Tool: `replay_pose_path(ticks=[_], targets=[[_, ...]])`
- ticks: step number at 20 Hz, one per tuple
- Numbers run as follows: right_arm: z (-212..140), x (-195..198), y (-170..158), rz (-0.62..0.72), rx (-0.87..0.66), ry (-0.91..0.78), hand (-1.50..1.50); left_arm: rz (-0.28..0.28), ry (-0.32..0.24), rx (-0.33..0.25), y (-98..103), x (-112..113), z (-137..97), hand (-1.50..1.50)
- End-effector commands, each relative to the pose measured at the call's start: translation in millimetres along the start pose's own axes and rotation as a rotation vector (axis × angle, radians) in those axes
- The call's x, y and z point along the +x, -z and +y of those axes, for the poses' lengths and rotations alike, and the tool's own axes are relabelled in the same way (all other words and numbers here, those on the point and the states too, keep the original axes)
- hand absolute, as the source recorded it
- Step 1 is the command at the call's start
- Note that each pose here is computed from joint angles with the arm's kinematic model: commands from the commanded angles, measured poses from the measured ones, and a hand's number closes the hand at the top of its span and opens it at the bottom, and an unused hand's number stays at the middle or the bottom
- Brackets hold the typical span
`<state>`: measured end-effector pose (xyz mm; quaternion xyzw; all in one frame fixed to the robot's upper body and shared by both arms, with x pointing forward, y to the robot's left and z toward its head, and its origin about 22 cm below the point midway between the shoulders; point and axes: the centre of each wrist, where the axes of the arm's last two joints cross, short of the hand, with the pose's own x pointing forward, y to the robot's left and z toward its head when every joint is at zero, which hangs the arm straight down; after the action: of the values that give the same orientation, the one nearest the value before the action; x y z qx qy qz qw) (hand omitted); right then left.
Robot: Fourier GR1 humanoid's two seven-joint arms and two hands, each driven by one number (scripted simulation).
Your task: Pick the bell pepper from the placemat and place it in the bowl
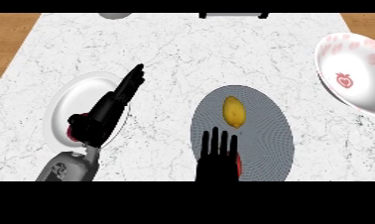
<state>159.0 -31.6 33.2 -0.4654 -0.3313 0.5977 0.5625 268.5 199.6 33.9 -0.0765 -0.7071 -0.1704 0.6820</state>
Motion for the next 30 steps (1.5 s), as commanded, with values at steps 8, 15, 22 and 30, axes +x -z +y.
replay_pose_path(ticks=[8,15,22,30], targets=[[14.1,21.9,-12.1,0.195,-0.107,-0.13,-1.5,-0.006,0.008,0.005,-7.9,-2.3,8.1,0.0],[24.7,18.5,-0.9,0.235,-0.165,-0.177,-1.5,0.008,-0.004,0.016,-2.2,4.5,9.2,0.0],[15.1,7.0,15.6,0.294,-0.126,-0.168,-1.5,-0.01,0.0,0.003,-3.7,-0.5,11.8,0.0],[18.7,-4.2,36.3,0.271,-0.116,-0.153,-1.5,-0.003,-0.017,0.009,-18.0,-13.6,7.2,0.0]])
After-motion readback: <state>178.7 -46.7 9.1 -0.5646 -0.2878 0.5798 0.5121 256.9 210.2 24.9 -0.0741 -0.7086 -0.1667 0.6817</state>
